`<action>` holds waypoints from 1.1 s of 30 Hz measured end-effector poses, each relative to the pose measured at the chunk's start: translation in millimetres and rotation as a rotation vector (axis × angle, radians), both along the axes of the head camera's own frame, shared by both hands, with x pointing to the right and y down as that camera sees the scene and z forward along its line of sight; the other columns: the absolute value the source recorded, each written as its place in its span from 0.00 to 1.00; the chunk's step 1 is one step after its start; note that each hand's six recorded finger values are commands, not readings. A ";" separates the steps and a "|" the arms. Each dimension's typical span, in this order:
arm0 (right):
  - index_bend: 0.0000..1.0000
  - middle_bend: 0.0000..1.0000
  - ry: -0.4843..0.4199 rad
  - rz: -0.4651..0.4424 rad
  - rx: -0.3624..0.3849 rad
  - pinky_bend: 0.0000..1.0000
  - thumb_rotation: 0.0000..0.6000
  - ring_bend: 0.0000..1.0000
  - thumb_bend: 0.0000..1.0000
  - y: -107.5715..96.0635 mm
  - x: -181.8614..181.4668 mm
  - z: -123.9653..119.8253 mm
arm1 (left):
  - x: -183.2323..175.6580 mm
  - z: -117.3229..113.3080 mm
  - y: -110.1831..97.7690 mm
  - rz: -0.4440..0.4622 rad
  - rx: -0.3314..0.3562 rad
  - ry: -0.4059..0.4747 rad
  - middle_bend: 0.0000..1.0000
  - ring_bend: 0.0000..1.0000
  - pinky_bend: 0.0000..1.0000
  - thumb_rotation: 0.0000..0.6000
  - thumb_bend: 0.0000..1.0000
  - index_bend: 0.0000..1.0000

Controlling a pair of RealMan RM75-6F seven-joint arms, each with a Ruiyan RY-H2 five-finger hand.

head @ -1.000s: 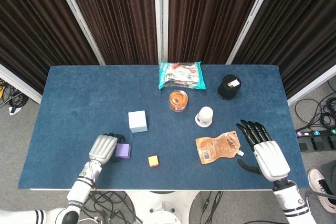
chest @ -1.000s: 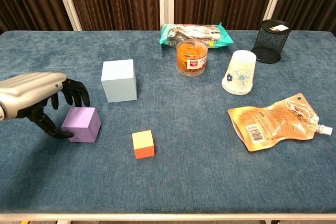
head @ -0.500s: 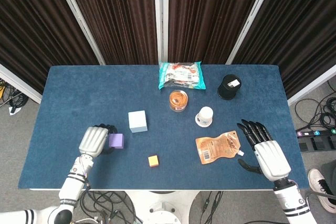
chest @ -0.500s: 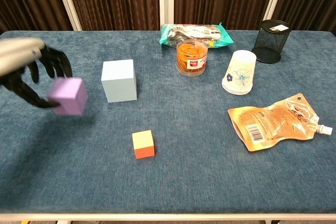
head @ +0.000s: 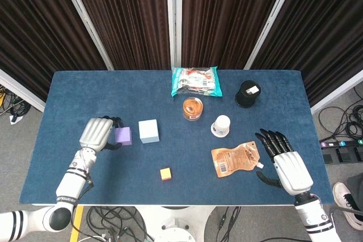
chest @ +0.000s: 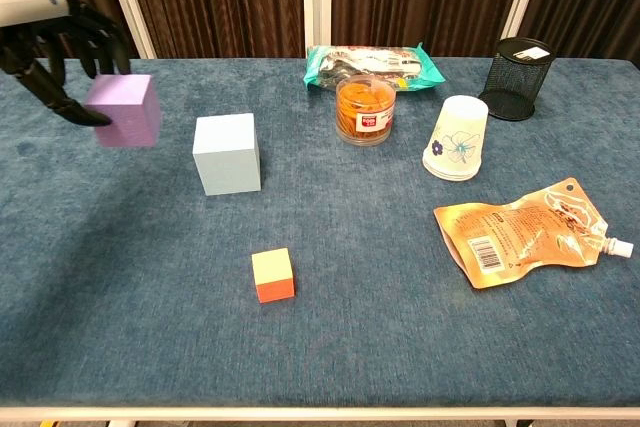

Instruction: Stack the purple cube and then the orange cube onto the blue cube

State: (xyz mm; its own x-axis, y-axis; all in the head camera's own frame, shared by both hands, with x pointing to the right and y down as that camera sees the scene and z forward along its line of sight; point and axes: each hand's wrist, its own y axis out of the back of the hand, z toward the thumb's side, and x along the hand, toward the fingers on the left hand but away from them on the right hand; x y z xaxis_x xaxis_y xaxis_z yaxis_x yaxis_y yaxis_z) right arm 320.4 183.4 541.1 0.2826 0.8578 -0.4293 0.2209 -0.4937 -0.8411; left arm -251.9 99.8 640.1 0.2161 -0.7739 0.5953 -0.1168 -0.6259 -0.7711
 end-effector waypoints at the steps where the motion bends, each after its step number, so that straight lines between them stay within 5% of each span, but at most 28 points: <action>1: 0.00 0.03 0.000 0.000 0.000 0.00 1.00 0.00 0.12 0.3 0.2 0.0 | 5.4 0.4 -1.8 0.013 -0.002 0.002 0.58 0.40 0.48 1.00 0.26 0.50; 33: 0.00 0.02 0.042 -0.006 -0.007 0.00 1.00 0.00 0.13 -2.0 3.9 1.7 | 69.1 41.1 -36.0 -0.090 -0.038 0.064 0.58 0.40 0.48 1.00 0.27 0.50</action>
